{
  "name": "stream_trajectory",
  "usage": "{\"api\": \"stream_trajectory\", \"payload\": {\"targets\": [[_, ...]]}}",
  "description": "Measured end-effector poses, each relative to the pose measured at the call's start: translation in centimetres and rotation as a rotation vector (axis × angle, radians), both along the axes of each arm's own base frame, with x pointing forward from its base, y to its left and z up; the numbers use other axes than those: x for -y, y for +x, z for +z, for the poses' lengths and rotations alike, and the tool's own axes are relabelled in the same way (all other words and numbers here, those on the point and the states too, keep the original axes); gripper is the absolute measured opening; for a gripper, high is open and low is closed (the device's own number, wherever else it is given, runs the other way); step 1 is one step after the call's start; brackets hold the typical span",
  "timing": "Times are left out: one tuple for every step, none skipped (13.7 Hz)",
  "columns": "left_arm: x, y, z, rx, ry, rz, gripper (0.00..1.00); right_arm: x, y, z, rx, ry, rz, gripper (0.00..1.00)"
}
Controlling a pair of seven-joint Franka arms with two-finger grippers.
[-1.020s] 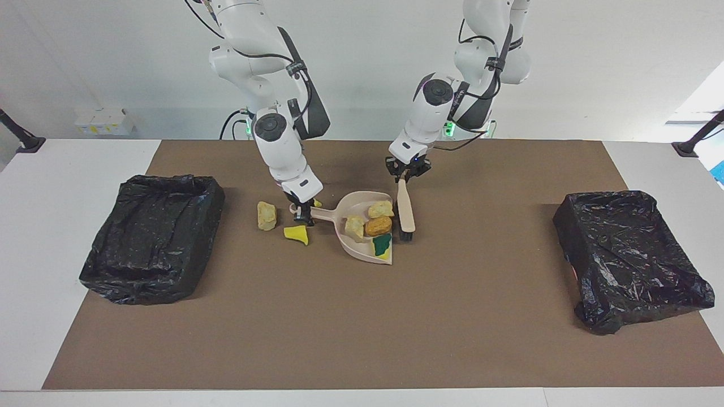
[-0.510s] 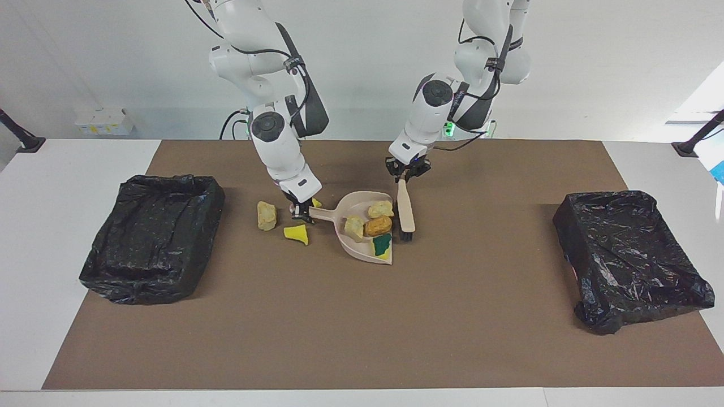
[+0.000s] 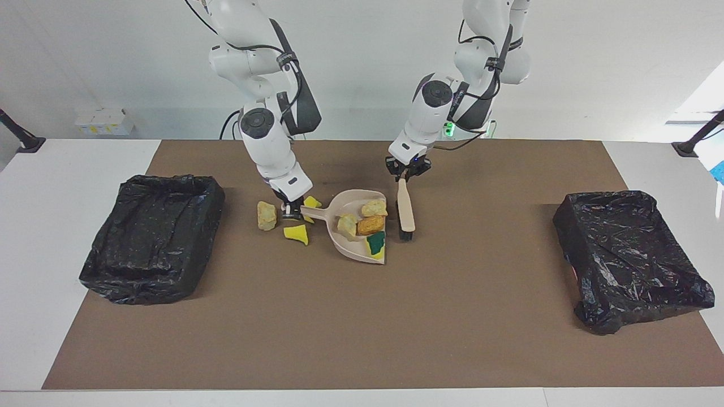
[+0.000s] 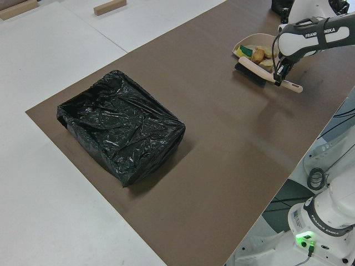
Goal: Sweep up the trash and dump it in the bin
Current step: 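Carry the loaded dustpan with the right gripper over the nearby black bin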
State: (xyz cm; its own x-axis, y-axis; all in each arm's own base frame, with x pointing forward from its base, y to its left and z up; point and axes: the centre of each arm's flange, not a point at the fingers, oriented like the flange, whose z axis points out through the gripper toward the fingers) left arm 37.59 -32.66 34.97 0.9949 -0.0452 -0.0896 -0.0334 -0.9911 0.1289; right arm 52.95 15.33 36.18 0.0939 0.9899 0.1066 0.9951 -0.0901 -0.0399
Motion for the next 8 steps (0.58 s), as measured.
{"api": "stream_trajectory", "payload": {"targets": [[0.0,0.0,0.0,0.0,0.0,0.0,0.26,1.3,0.2,0.7,-0.007,-0.001,0.0,0.31],[0.0,0.0,0.0,-0.004,0.003,0.001,0.26,2.5,0.5,1.7,-0.018,-0.001,0.004,0.31],[-0.1,-0.2,-0.1,-0.021,0.013,0.008,0.26,3.6,0.9,2.8,-0.029,0.0,0.009,0.31],[-0.1,-0.5,-0.3,-0.044,0.028,0.022,0.26,4.6,1.3,4.0,-0.039,0.002,0.011,0.31],[0.1,-0.9,-0.3,-0.06,0.04,0.041,0.26,5.7,1.8,5.3,-0.051,0.004,0.013,0.31],[0.9,-1.7,-0.2,-0.068,0.048,0.059,0.26,7.1,2.3,6.7,-0.059,0.008,0.018,0.31],[1.9,-2.6,0.0,-0.07,0.054,0.074,0.26,8.7,2.6,7.8,-0.069,0.012,0.024,0.31],[3.1,-3.9,0.2,-0.07,0.058,0.083,0.26,10.5,2.8,8.6,-0.082,0.016,0.026,0.31]]}}
